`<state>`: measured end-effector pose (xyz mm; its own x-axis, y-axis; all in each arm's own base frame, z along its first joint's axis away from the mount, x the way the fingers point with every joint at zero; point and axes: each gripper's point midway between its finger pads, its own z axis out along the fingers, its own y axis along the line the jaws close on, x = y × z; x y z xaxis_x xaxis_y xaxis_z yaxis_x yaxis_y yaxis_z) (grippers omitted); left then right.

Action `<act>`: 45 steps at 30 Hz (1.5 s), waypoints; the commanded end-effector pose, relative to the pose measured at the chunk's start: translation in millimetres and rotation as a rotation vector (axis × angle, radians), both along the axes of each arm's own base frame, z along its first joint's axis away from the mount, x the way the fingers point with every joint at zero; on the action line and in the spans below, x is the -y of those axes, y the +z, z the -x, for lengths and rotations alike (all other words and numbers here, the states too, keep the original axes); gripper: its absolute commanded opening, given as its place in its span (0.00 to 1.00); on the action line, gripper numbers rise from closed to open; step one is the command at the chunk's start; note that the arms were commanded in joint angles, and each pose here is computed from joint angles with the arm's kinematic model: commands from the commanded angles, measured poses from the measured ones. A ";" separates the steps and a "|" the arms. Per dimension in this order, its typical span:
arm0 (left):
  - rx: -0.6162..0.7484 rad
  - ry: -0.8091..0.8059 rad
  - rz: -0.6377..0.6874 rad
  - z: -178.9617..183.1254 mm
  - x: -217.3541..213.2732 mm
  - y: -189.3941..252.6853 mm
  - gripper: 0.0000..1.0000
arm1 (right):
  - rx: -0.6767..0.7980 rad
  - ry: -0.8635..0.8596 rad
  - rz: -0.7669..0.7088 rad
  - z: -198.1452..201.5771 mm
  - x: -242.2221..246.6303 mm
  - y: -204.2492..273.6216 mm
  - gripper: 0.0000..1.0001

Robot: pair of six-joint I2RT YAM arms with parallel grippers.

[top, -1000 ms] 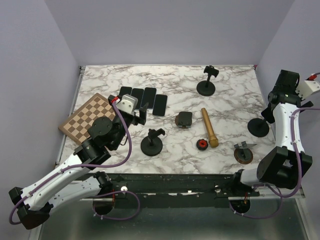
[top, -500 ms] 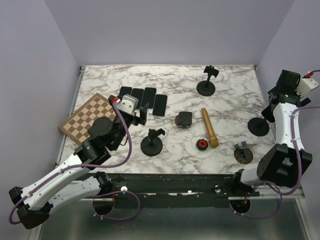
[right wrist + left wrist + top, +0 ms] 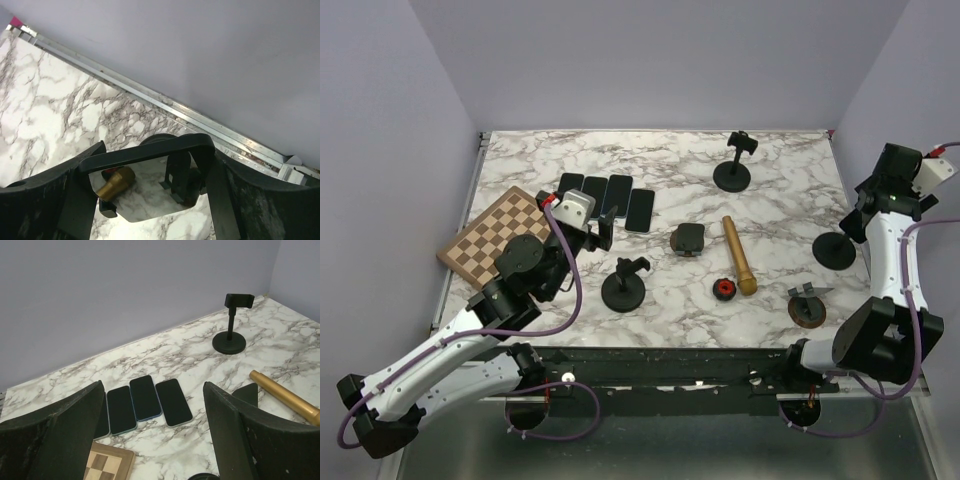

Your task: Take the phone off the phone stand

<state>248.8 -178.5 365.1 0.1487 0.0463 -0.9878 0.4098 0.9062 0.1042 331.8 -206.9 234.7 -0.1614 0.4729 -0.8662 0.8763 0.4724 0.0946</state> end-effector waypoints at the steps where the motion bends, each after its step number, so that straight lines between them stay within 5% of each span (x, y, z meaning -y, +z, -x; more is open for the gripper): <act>1: 0.026 -0.014 0.033 5.9 -2.2 15.0 0.88 | 0.111 0.056 0.018 -2.4 -8.6 30.8 0.21; 5: 0.025 -0.015 0.031 5.7 -1.5 14.7 0.88 | 0.148 0.086 0.015 0.0 -15.5 48.5 0.01; 15: 0.028 -0.019 0.037 7.5 -2.6 17.1 0.88 | 0.204 0.172 0.001 -0.9 -31.1 88.2 0.01; 21: 0.035 -0.022 0.047 9.9 -4.8 21.0 0.88 | 0.253 0.368 -0.085 -18.2 -67.3 95.1 0.01; 32: 0.036 -0.026 0.054 11.8 -5.9 23.3 0.88 | 0.144 0.784 -0.179 -24.0 -196.3 112.2 0.01; 45: 0.026 -0.027 0.043 9.9 -3.1 19.4 0.89 | -0.013 1.269 -0.318 38.0 -360.8 93.1 0.01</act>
<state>242.1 -172.7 371.5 0.1619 0.0286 -0.9864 0.4140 0.9054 0.0942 316.7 104.0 317.9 -0.6259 0.2154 -0.7496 -0.0072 0.9595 0.2817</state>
